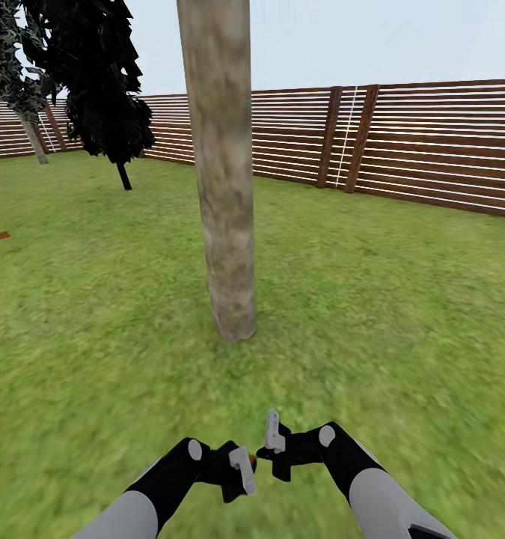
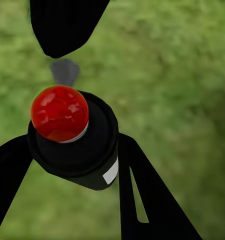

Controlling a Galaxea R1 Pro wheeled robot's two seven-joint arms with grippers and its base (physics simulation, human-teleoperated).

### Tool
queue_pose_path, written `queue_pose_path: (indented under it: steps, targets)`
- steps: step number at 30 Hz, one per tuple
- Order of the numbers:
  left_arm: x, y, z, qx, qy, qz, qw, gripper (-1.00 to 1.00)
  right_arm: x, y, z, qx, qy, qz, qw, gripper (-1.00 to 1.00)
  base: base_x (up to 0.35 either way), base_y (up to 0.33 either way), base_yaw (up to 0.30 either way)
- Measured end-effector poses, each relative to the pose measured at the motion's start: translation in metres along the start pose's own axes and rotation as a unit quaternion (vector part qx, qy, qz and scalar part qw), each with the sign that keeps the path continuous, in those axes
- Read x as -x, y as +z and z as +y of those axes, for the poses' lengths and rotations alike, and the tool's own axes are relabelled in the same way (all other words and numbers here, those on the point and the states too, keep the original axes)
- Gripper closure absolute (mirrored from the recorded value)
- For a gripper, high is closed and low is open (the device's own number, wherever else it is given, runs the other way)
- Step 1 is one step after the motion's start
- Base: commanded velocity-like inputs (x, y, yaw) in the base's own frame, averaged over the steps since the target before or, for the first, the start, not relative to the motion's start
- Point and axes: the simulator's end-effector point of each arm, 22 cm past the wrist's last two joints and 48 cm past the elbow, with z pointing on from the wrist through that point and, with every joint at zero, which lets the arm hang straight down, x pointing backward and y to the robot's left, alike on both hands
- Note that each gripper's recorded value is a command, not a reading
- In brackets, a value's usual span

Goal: In the garden, pick up the pesticide atomizer on the floor and spray pesticide onto both trees until each tree trunk is fully covered.

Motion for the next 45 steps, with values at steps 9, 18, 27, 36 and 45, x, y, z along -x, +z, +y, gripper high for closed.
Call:
queue_pose_path:
  steps: [9,18,27,36,45]
  targets:
    - [0.005,0.000,0.003,0.006,-0.012,-0.013,0.9998,1.00,0.000,0.000,0.000,0.000,0.000,0.000,1.0000,1.00,0.000,0.000,0.000]
    - [-0.068,-0.031,0.034,0.032,-0.019,0.040,0.9985,1.00,0.000,0.000,0.000,0.000,0.000,0.000,1.0000,1.00,0.000,0.000,0.000]
    - [-0.222,-0.129,0.083,0.081,-0.048,0.150,0.9842,1.00,0.000,0.000,0.000,-0.001,0.001,0.000,1.0000,-1.00,0.000,0.000,0.000]
    - [-0.232,-0.173,0.149,0.235,-0.200,0.064,0.9491,1.00,-0.055,-0.027,-0.061,-0.174,0.054,0.023,0.9830,-1.00,0.000,0.000,0.000]
    - [-0.271,-0.176,0.147,0.329,-0.348,0.022,0.8775,1.00,-0.223,-0.147,-0.049,-0.571,0.309,0.121,0.7508,-1.00,0.000,0.000,0.000]
